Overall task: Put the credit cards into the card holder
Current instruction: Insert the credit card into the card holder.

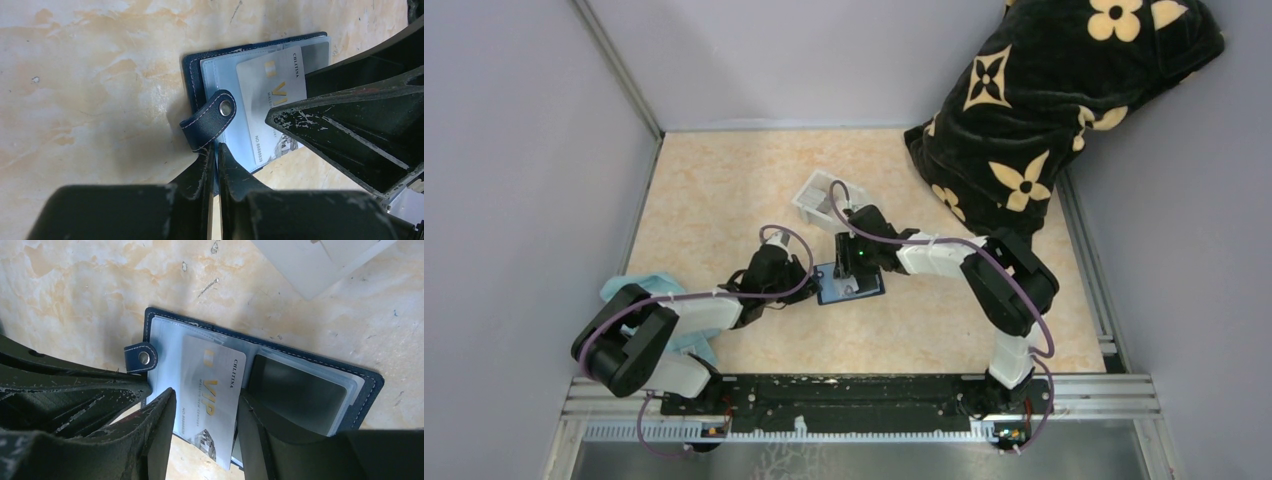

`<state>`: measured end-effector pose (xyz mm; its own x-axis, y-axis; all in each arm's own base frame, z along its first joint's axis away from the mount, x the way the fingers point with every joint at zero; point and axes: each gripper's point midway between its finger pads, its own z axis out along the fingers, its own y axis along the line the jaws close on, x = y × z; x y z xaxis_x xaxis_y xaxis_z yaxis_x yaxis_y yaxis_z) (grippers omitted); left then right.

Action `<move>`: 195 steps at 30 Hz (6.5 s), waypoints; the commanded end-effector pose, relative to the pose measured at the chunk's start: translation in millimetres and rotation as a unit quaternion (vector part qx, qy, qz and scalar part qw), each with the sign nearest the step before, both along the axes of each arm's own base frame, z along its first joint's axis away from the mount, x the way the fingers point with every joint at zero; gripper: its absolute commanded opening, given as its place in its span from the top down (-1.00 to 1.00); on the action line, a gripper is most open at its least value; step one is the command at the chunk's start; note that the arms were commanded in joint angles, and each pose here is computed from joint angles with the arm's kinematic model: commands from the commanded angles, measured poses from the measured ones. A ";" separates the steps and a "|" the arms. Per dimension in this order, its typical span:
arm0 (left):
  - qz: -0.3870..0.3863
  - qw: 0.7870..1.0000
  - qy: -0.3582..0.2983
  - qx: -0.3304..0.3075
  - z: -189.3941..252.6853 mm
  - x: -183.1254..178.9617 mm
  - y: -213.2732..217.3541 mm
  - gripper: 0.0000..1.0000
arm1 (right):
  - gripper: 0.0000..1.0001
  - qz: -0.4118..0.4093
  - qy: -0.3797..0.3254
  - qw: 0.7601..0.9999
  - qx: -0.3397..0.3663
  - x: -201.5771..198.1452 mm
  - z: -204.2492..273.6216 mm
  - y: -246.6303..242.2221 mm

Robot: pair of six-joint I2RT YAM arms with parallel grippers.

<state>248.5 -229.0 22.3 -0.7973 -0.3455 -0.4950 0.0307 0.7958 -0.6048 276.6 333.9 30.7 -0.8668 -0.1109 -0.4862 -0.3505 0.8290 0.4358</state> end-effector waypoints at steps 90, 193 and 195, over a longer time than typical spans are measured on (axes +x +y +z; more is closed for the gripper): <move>0.052 0.996 0.071 0.018 -31.8 -17.6 15.7 0.66 | -0.26 0.044 -0.065 0.956 -0.281 -28.6 -47.3 -55.2; 0.029 0.996 0.077 0.038 -20.8 -33.0 -41.8 0.54 | -0.79 0.053 -0.139 0.958 -0.247 -27.6 4.2 -52.3; 0.032 0.996 0.079 0.041 -22.7 -33.6 -40.3 0.54 | -0.79 0.047 -0.145 0.956 -0.249 -25.2 7.4 -53.7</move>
<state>222.9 -286.8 22.4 -0.8337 -0.3793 -0.4013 -0.0637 0.7879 -0.6124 235.8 274.4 26.0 -0.7128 -0.4676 -0.5227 -0.5016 0.8608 -0.0861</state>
